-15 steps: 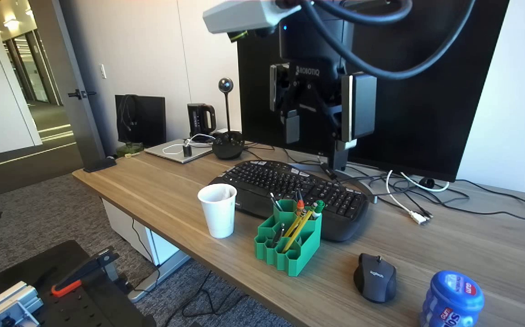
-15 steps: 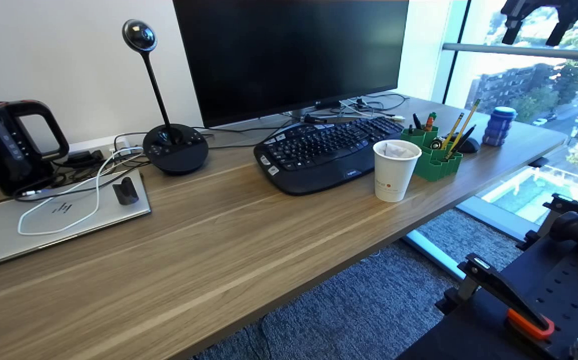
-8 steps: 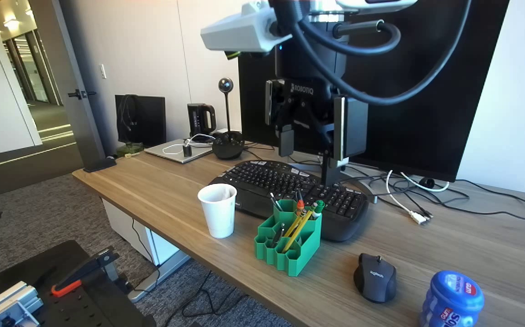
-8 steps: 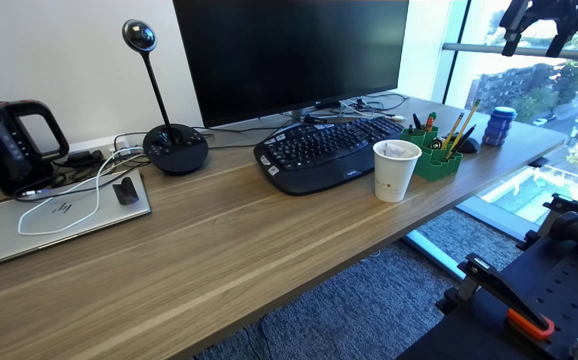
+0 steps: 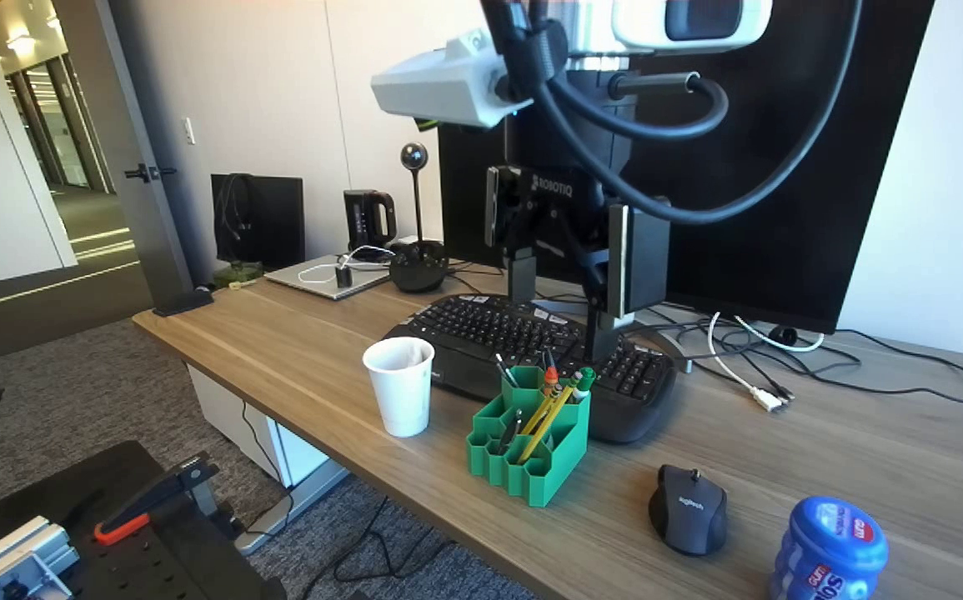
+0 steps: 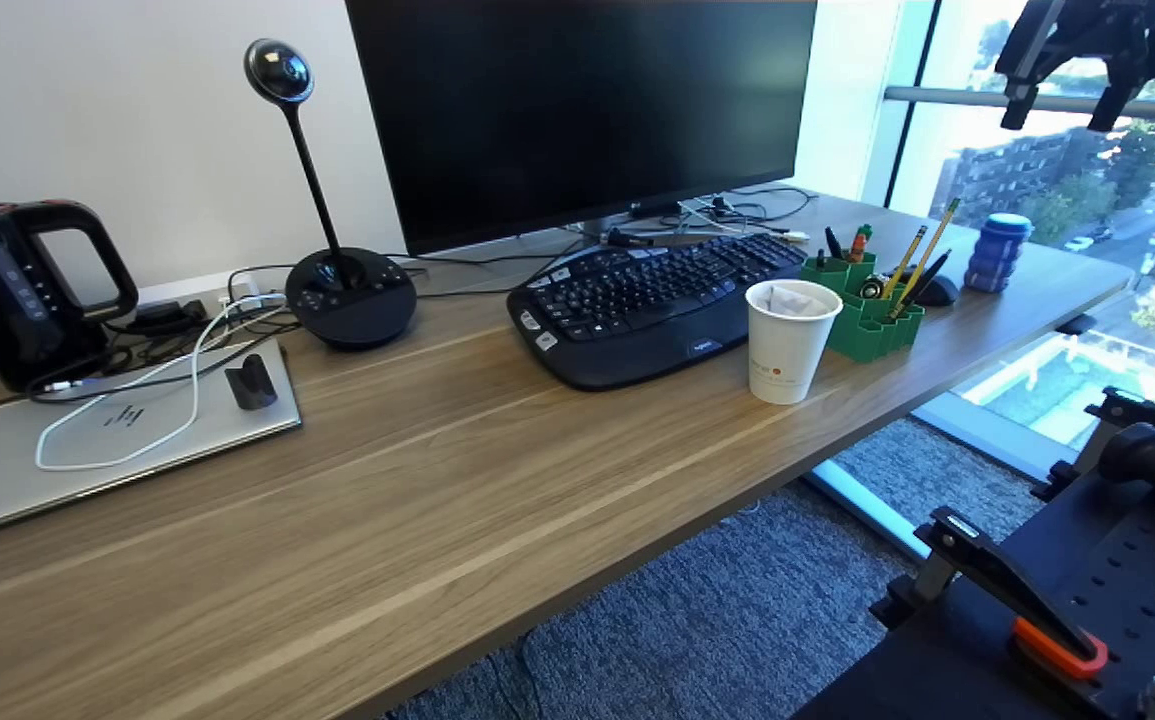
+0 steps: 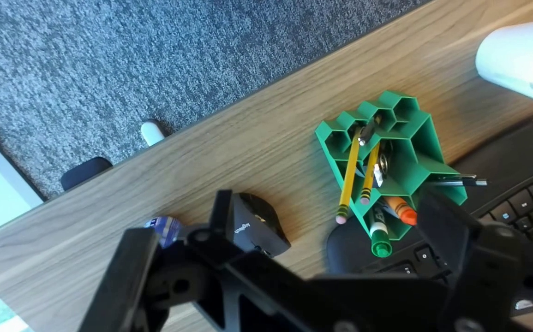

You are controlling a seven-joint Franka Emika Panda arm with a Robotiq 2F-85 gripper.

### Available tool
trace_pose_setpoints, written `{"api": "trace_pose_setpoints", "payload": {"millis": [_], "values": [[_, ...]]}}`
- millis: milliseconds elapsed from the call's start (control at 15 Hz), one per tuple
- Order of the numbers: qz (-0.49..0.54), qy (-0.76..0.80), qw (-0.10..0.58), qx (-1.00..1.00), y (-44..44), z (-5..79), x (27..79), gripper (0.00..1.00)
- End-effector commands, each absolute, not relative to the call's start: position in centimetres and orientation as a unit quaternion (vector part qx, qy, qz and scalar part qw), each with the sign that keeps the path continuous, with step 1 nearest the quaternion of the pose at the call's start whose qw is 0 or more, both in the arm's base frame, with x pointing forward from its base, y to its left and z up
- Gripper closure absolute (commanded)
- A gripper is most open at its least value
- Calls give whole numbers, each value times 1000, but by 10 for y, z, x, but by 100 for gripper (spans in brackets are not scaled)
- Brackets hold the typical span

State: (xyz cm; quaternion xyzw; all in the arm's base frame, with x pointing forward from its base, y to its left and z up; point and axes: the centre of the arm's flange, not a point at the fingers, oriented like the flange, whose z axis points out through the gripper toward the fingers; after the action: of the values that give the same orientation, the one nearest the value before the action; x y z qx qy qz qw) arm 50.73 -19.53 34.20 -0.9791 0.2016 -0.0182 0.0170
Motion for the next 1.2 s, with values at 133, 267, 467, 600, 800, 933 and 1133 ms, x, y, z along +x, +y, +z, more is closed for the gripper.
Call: {"api": "trace_pose_setpoints", "payload": {"millis": [133,267,467,600,800,933,1133], "values": [[-2,193,10,-981,-202,332,517,0],[3,193,9,-981,-204,325,521,0],[6,195,5,-981,-207,317,528,0],[8,191,2,-982,-206,313,530,0],[9,194,-2,-981,-202,306,532,0],[10,191,-2,-982,-199,302,533,0],[16,192,1,-981,-192,299,535,0]]}}
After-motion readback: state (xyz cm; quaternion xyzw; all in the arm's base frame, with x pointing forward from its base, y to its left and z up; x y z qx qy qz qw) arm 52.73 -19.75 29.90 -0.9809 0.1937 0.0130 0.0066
